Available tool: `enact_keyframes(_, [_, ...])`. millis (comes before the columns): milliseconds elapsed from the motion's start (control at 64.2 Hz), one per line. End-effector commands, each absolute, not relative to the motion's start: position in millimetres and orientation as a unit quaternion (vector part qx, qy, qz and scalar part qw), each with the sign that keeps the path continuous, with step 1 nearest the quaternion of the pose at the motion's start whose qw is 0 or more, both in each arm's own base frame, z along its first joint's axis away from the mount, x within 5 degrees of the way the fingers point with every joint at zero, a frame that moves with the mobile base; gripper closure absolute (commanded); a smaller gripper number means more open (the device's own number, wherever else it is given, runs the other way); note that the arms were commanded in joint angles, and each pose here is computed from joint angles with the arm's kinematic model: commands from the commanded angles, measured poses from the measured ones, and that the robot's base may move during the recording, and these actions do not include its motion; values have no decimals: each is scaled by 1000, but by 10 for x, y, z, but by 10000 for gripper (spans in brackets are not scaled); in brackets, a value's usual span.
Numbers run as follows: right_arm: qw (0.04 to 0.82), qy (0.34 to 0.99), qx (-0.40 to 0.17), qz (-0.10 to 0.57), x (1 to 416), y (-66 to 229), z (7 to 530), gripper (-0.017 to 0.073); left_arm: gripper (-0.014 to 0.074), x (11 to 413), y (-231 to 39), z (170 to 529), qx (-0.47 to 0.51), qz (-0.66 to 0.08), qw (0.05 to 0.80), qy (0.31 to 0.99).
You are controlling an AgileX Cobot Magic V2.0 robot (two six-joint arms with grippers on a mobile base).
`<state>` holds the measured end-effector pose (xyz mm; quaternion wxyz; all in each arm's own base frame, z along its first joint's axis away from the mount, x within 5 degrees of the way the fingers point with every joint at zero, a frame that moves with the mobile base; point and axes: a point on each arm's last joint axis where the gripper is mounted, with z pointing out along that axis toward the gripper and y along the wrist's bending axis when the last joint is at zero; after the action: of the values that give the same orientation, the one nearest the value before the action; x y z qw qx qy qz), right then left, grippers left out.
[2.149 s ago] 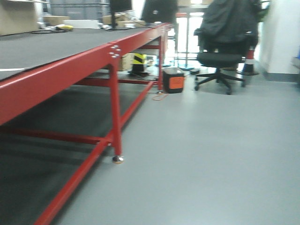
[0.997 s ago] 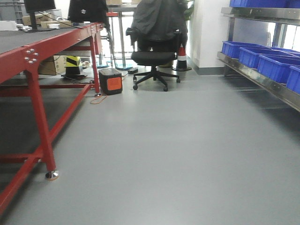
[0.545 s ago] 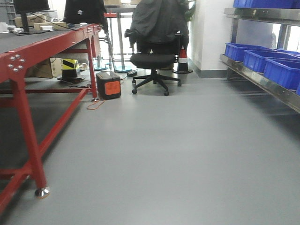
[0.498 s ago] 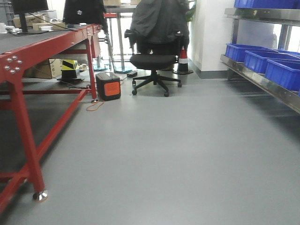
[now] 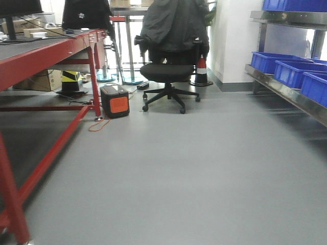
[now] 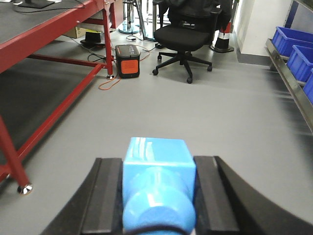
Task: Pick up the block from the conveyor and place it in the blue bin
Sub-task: 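Drive the base to the shelf of blue plastic bins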
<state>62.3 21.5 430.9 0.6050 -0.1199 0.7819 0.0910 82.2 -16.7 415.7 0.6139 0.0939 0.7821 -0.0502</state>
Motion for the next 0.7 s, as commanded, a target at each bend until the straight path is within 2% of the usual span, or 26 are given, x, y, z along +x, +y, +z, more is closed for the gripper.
enact_keyframes(0, [620, 770, -121, 88, 607, 208, 4358, 712, 704, 810, -172, 4182, 93, -56, 623, 775])
enact_keyframes(685, [620, 770, -121, 88, 607, 208, 4358, 712, 704, 810, -172, 4182, 93, -56, 623, 775])
